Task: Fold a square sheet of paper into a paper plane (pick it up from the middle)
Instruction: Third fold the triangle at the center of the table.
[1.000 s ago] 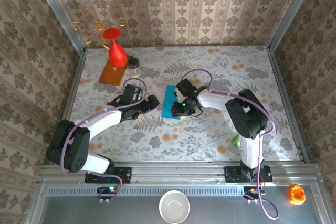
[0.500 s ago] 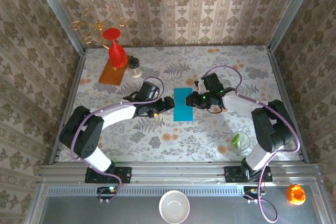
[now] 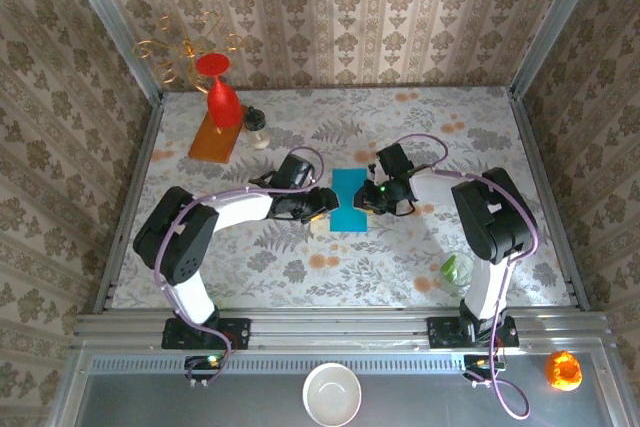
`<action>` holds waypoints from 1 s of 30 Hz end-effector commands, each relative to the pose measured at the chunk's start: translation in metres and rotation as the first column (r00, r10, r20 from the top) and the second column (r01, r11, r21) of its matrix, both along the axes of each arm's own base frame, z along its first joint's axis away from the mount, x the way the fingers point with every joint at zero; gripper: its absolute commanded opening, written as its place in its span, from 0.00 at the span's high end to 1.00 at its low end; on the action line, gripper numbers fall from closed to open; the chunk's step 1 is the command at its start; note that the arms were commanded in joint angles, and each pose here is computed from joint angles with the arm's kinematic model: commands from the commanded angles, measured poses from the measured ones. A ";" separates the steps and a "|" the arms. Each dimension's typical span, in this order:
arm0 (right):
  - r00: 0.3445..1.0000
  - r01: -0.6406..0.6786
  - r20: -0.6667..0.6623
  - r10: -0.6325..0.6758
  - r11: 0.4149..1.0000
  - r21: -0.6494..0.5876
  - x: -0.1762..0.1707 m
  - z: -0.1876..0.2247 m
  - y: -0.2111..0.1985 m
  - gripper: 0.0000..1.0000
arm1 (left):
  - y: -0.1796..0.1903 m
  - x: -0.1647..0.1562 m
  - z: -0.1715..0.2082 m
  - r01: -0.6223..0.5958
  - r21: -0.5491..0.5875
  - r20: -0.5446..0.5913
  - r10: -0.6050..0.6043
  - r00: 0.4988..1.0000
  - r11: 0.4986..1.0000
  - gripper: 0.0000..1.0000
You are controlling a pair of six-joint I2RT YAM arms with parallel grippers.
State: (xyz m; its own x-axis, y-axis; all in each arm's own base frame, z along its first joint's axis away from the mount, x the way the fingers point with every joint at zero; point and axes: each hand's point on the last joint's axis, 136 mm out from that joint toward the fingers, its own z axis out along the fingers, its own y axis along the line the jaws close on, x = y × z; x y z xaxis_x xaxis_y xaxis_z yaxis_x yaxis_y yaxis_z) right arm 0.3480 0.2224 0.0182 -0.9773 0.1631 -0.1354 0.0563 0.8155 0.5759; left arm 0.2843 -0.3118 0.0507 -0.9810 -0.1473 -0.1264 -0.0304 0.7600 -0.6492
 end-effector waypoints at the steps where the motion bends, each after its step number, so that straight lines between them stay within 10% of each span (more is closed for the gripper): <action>1: 0.996 0.019 -0.089 -0.026 0.997 -0.072 -0.012 -0.024 -0.014 0.76 | -0.007 0.000 -0.002 0.020 -0.007 -0.018 -0.020 1.000 1.000 0.49; 30: 0.989 0.031 -0.145 -0.039 0.998 -0.059 -0.020 -0.039 -0.023 0.77 | -0.021 -0.009 -0.019 0.119 0.056 -0.080 -0.115 0.990 0.991 0.61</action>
State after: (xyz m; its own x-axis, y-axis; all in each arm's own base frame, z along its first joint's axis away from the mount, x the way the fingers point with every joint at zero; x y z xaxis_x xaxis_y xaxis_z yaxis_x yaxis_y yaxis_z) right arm 0.3490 0.2185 0.0155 -0.9801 0.1733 -0.0965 0.0807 0.7930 0.6038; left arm 0.2805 -0.3265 0.0316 -0.9956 -0.0760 -0.0556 -0.0262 0.7906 -0.6117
